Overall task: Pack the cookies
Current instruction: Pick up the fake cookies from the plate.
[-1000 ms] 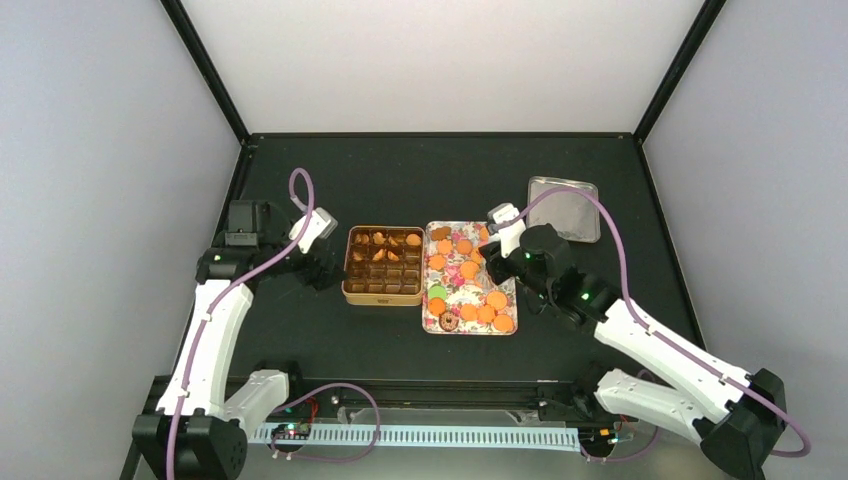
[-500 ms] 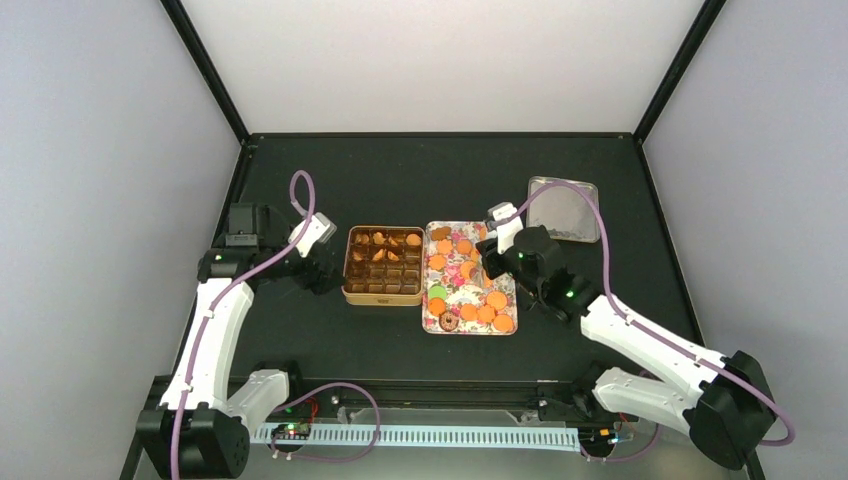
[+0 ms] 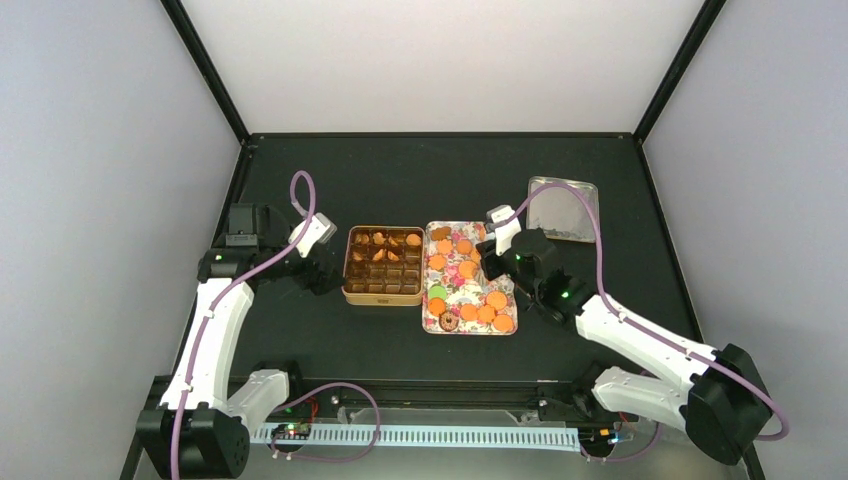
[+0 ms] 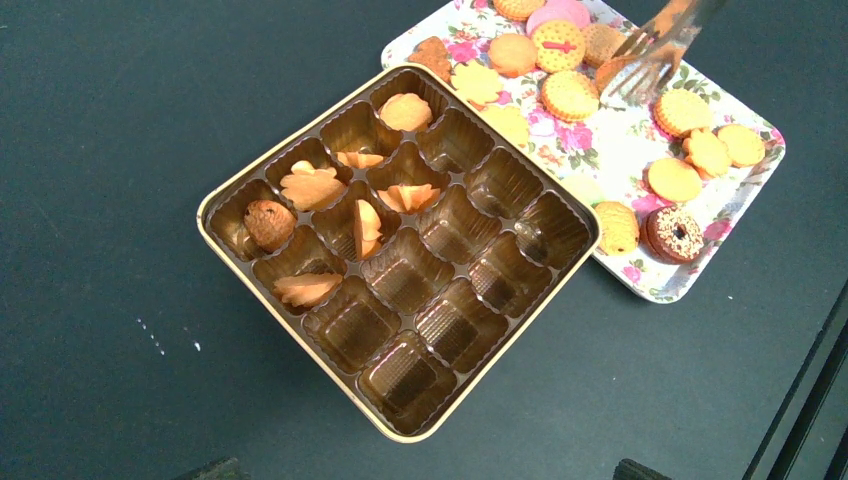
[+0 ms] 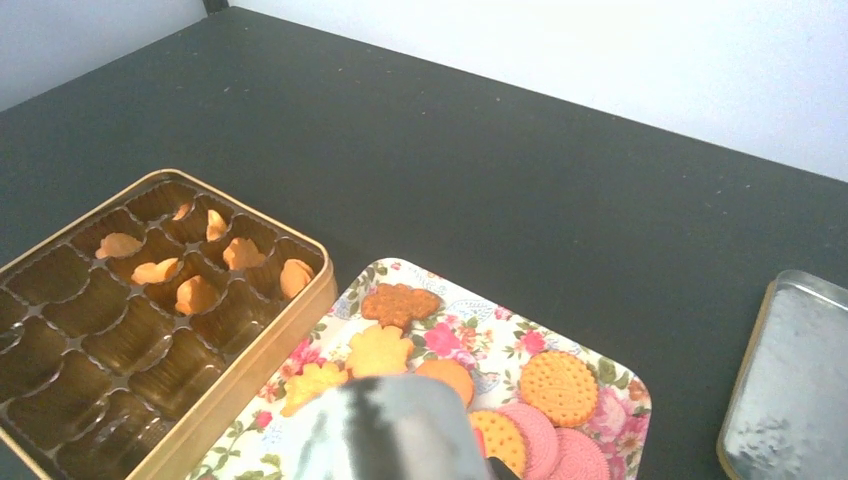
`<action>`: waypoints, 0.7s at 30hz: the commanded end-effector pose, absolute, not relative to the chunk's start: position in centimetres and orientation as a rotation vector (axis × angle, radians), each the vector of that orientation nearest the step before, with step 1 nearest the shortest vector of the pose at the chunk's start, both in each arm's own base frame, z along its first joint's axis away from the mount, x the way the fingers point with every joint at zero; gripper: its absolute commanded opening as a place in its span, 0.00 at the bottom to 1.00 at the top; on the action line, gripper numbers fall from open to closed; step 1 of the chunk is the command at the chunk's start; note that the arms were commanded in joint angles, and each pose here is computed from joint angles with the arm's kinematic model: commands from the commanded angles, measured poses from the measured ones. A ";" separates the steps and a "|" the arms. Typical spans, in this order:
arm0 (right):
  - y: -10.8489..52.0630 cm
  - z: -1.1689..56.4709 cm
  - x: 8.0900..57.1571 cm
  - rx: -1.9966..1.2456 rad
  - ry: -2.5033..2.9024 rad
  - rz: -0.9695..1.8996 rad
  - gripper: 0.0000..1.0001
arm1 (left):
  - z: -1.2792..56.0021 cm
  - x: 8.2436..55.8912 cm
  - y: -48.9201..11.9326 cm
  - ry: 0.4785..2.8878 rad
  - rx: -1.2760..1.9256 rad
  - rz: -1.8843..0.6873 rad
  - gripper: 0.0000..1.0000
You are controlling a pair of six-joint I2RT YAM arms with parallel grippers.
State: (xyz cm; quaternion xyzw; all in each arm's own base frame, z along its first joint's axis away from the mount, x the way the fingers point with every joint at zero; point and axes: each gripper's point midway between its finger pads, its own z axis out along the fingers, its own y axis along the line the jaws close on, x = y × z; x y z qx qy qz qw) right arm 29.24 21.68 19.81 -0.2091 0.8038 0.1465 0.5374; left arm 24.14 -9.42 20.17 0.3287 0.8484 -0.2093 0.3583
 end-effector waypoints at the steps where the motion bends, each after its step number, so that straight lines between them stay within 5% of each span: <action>1: 21.8 19.8 29.2 -0.485 1.914 0.375 0.24 | 20.6 24.2 -9.4 2.175 0.863 -0.538 0.98; 13: 21.4 25.7 29.7 -0.478 1.791 0.345 0.01 | 20.9 24.4 -9.2 2.169 0.850 -0.523 0.98; 21: 23.0 29.5 29.9 -0.517 1.719 0.400 0.01 | 20.8 24.7 -8.7 2.181 0.836 -0.491 0.97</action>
